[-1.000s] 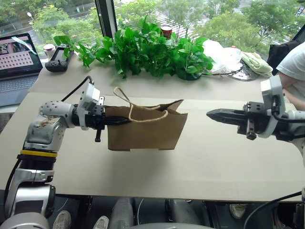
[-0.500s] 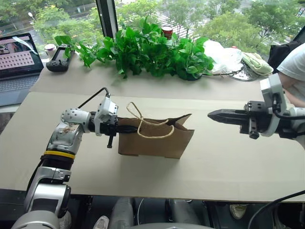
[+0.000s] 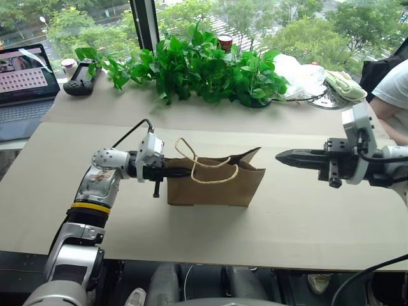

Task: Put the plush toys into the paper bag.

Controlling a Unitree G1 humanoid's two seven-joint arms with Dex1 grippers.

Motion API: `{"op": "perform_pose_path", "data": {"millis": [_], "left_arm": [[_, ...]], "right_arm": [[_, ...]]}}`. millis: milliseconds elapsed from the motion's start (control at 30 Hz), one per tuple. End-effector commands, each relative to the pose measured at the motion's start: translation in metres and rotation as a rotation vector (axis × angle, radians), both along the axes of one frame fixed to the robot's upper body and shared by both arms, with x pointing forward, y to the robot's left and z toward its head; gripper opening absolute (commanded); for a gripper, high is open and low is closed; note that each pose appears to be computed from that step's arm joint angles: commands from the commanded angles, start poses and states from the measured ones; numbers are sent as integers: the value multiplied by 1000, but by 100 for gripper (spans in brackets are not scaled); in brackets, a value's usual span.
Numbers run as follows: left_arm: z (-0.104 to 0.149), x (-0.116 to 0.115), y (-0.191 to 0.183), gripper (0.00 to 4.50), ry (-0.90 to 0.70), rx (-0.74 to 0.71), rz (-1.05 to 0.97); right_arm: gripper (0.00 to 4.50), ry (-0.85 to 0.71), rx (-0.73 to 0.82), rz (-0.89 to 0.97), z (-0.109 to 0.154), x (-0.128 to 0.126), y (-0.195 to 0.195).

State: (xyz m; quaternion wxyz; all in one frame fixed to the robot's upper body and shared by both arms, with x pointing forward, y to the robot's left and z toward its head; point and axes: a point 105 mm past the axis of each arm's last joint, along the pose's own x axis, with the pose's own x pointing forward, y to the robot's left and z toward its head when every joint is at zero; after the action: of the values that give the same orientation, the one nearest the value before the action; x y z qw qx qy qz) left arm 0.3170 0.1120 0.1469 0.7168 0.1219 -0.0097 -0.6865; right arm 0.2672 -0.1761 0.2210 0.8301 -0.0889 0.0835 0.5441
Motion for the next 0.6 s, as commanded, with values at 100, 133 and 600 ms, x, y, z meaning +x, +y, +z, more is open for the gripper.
{"op": "perform_pose_path", "data": {"millis": [100, 133, 600], "left_arm": [[6, 4, -1, 84, -26, 30, -6], [6, 4, -1, 123, -24, 33, -8], [23, 1, 14, 446, -16, 79, 26]], "right_arm": [[0, -50, -28, -5, 6, -2, -3], [0, -50, -29, -5, 6, -2, -3], [0, -60, -35, -12, 5, 1, -5]]}}
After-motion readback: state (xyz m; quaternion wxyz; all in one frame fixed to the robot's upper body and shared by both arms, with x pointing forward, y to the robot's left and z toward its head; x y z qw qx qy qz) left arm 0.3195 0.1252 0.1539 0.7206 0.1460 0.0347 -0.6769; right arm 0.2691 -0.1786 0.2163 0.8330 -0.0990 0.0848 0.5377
